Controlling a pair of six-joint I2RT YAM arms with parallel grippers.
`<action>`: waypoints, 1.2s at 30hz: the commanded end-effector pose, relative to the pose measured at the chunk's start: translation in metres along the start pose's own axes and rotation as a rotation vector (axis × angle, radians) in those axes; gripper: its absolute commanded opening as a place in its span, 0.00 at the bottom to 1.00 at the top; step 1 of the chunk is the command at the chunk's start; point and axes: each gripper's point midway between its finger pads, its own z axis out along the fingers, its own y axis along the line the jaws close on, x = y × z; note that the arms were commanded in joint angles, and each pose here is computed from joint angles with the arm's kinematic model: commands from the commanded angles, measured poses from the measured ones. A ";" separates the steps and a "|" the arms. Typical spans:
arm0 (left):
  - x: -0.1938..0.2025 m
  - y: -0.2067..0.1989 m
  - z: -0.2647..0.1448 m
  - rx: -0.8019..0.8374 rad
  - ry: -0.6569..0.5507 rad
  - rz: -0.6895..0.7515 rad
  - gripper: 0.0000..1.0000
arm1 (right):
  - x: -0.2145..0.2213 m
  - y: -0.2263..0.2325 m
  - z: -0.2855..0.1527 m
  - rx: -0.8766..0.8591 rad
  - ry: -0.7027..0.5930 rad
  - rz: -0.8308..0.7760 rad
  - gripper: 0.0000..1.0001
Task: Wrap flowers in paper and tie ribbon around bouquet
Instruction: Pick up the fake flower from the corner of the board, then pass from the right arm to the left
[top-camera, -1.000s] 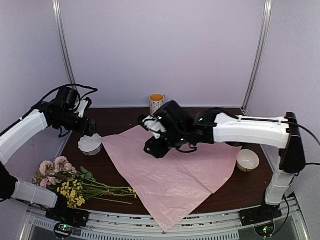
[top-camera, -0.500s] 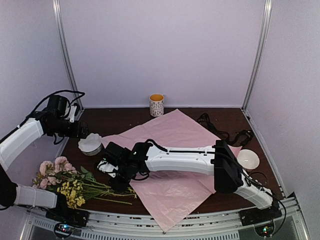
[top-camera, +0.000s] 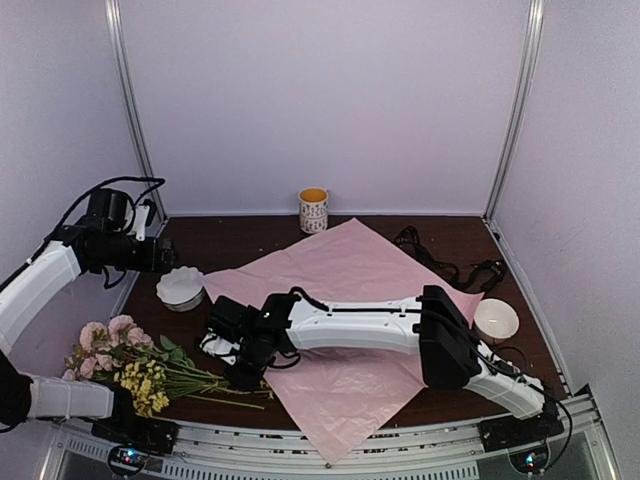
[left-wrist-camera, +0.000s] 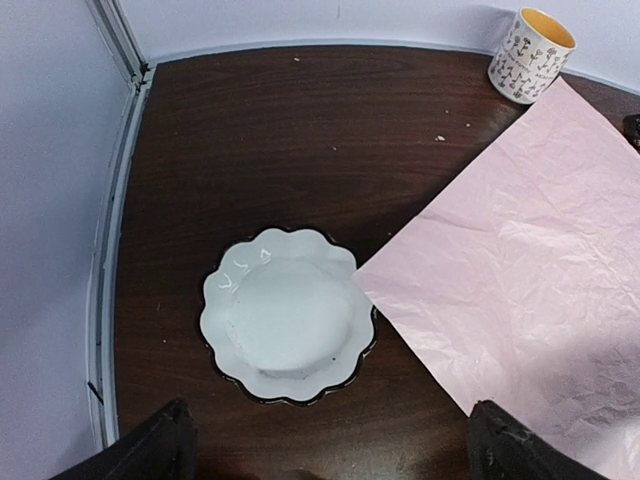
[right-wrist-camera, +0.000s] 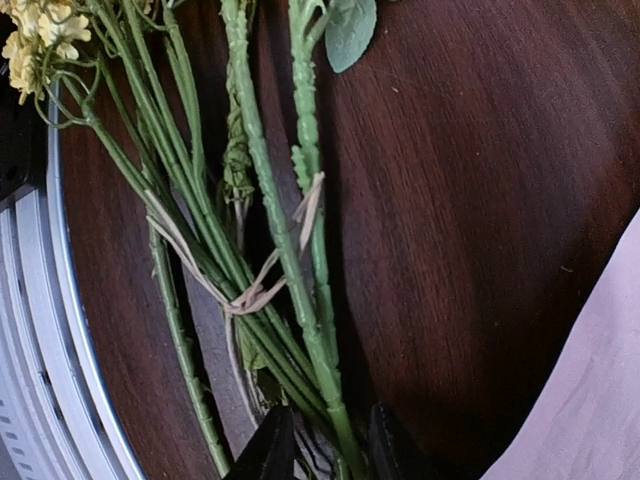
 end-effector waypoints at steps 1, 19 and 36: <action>-0.010 -0.004 -0.003 0.026 -0.052 0.011 0.97 | 0.017 -0.002 0.013 0.025 0.060 -0.001 0.24; -0.021 0.005 -0.021 -0.029 -0.147 0.022 0.97 | -0.085 0.044 -0.116 -0.131 -0.351 -0.013 0.00; -0.051 -0.009 -0.082 0.041 -0.512 0.042 0.95 | -0.083 -0.010 -0.140 -0.063 -0.404 0.256 0.00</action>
